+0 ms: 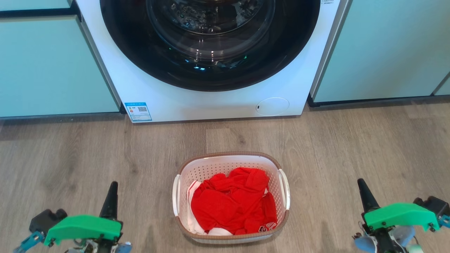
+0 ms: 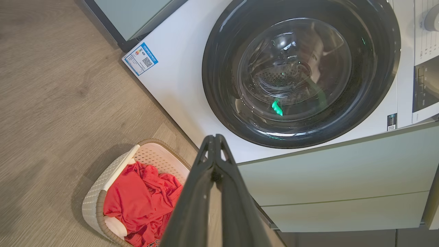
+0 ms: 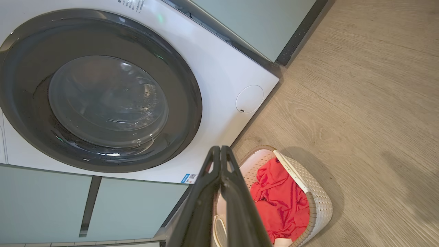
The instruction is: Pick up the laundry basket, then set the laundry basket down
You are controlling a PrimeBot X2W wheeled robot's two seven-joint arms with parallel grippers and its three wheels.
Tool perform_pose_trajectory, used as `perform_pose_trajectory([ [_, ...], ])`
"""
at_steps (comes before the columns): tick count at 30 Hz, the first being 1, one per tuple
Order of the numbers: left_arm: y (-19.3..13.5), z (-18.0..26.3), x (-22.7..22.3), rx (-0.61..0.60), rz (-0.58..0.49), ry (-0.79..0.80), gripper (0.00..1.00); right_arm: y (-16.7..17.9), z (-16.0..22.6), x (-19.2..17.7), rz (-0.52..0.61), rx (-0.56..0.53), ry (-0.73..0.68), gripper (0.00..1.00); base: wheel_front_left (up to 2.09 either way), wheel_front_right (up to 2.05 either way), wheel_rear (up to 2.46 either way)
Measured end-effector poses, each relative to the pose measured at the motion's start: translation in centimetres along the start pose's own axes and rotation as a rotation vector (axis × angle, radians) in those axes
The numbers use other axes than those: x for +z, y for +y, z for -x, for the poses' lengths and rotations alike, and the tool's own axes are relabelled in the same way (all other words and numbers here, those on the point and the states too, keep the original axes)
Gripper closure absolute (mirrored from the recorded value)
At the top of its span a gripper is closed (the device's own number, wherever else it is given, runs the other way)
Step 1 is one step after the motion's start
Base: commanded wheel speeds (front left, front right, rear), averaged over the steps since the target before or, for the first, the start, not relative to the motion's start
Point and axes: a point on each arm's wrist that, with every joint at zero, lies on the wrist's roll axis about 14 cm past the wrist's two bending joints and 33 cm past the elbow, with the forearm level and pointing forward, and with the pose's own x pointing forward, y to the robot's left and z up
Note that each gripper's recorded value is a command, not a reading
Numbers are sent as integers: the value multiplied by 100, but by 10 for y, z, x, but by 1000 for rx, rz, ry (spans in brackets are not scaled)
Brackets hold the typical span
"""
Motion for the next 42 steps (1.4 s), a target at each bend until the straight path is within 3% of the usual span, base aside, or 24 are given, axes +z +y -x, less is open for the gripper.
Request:
perform_pose_trajectory([
  [42, -16, -16, 29, -90, 482, -28, 100, 12, -11, 24, -454, 53, -22, 100, 0, 0, 0],
])
